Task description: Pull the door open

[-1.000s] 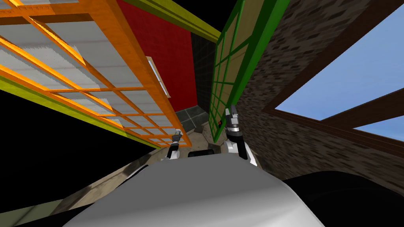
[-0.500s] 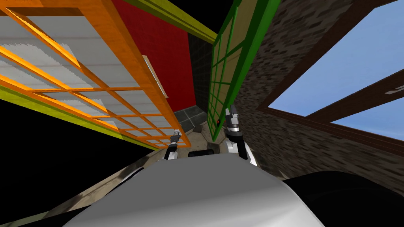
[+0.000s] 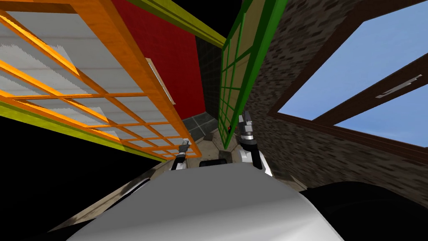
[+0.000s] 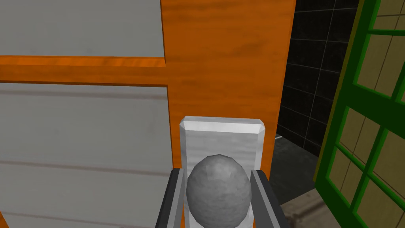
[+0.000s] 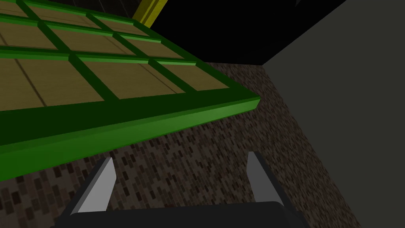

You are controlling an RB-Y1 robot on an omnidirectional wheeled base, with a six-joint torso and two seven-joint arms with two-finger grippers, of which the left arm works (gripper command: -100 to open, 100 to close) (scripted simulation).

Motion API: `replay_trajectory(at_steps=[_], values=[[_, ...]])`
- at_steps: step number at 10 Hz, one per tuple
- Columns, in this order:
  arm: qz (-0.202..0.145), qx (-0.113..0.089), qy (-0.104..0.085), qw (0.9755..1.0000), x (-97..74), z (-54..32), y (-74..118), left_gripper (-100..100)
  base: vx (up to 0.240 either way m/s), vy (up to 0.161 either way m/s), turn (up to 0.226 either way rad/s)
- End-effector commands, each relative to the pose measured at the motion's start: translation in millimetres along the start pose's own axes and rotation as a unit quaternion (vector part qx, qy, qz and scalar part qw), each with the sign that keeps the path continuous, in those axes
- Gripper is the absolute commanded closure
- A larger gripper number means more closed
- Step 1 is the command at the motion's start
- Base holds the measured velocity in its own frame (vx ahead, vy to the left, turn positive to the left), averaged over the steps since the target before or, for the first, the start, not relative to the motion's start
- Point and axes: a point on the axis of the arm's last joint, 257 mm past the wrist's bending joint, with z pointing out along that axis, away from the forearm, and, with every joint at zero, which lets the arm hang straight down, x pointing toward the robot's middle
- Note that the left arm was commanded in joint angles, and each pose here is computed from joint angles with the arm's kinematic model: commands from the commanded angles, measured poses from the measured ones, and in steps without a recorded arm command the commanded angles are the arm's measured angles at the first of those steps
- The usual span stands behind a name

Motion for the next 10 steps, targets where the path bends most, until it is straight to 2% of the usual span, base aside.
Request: replay_trajectory(at_steps=[1, 6, 7, 8, 10], values=[[0.000, -0.001, 0.000, 1.0000, 3.0, -0.8, -12.1, 100, -0.029, 0.006, -0.130], [-0.009, -0.019, -0.007, 0.9998, 2.5, -11.1, -30.1, 100, -0.033, 0.003, -0.133], [-0.007, -0.017, -0.008, 0.9998, 1.3, -9.7, -27.4, 100, -0.006, 0.003, -0.023], [-0.007, -0.032, -0.007, 0.9994, 1.8, -19.0, -29.6, 100, -0.123, 0.068, -0.148], [-0.007, -0.044, -0.006, 0.9990, 2.2, -26.5, -31.0, 100, -0.217, 0.052, -0.128]])
